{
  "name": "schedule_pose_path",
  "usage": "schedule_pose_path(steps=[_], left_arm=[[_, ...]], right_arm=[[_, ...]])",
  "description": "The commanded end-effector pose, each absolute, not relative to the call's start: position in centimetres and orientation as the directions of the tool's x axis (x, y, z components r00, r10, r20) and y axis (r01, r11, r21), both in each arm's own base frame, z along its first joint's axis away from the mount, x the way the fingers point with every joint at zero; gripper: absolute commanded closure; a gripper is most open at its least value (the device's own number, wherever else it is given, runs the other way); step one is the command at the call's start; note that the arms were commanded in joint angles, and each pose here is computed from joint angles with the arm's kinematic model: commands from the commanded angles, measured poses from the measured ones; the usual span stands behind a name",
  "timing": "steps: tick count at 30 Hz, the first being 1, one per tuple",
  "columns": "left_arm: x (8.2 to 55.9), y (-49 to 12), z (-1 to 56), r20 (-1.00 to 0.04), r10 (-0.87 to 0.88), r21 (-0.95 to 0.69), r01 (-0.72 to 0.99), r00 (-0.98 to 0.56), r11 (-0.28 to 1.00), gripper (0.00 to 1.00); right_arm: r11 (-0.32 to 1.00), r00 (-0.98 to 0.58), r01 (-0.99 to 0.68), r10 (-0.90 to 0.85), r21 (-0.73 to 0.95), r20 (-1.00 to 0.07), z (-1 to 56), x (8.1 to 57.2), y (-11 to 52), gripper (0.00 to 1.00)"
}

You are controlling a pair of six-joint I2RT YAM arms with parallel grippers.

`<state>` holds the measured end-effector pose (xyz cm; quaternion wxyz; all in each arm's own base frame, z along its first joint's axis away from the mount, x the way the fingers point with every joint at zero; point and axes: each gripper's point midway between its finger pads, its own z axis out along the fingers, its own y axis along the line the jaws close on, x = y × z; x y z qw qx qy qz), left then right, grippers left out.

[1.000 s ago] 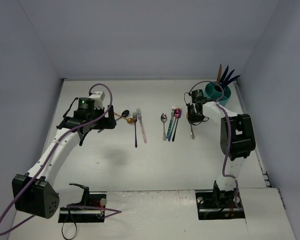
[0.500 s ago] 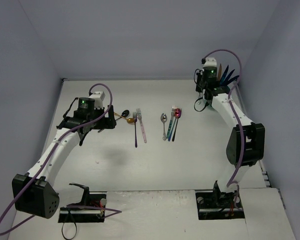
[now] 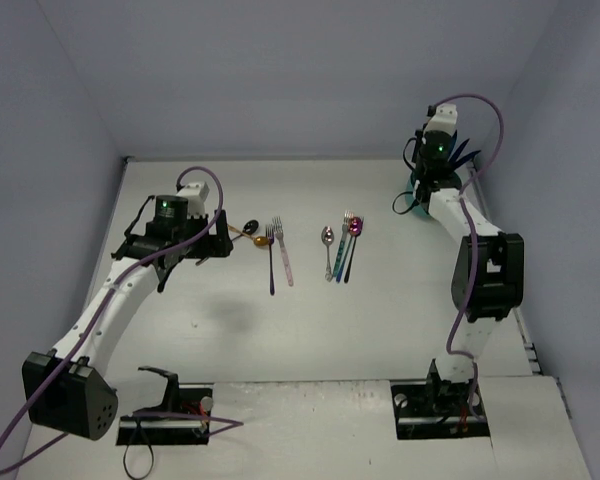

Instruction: Sort the eating utensils into containers

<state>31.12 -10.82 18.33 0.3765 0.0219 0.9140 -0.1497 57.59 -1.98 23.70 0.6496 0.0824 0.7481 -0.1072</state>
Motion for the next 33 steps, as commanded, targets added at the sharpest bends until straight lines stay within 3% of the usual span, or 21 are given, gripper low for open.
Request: schedule_pose_path(steps=[1, 15, 19, 25, 33], left_arm=[[32.2, -10.9, 21.6, -0.757, -0.1, -0.27, 0.17, -0.645, 0.948, 0.18], [32.4, -10.9, 21.1, -0.748, -0.098, -0.269, 0.165, -0.657, 0.949, 0.18], [32.3, -10.9, 21.3, -0.751, -0.098, -0.27, 0.168, -0.653, 0.948, 0.18], [32.2, -10.8, 21.7, -0.76, -0.102, -0.268, 0.168, -0.642, 0.949, 0.18], [32.0, -10.7, 22.4, -0.774, -0.106, -0.268, 0.172, -0.625, 0.948, 0.18]], right_arm=[[0.944, 0.017, 0.33, -0.028, -0.021, -0.999, 27.0, 59.1, -3.5, 1.0], [0.947, -0.045, 0.32, -0.004, -0.018, -0.999, 20.8, 60.2, -3.6, 0.99], [0.952, -0.048, 0.307, 0.004, -0.011, -0.999, 20.9, 59.4, -3.3, 0.83], [0.959, -0.067, 0.284, -0.002, -0.021, -0.998, 22.0, 58.1, -2.2, 0.67], [0.983, -0.12, 0.181, -0.013, -0.034, -0.993, 27.7, 53.3, 3.3, 0.58]])
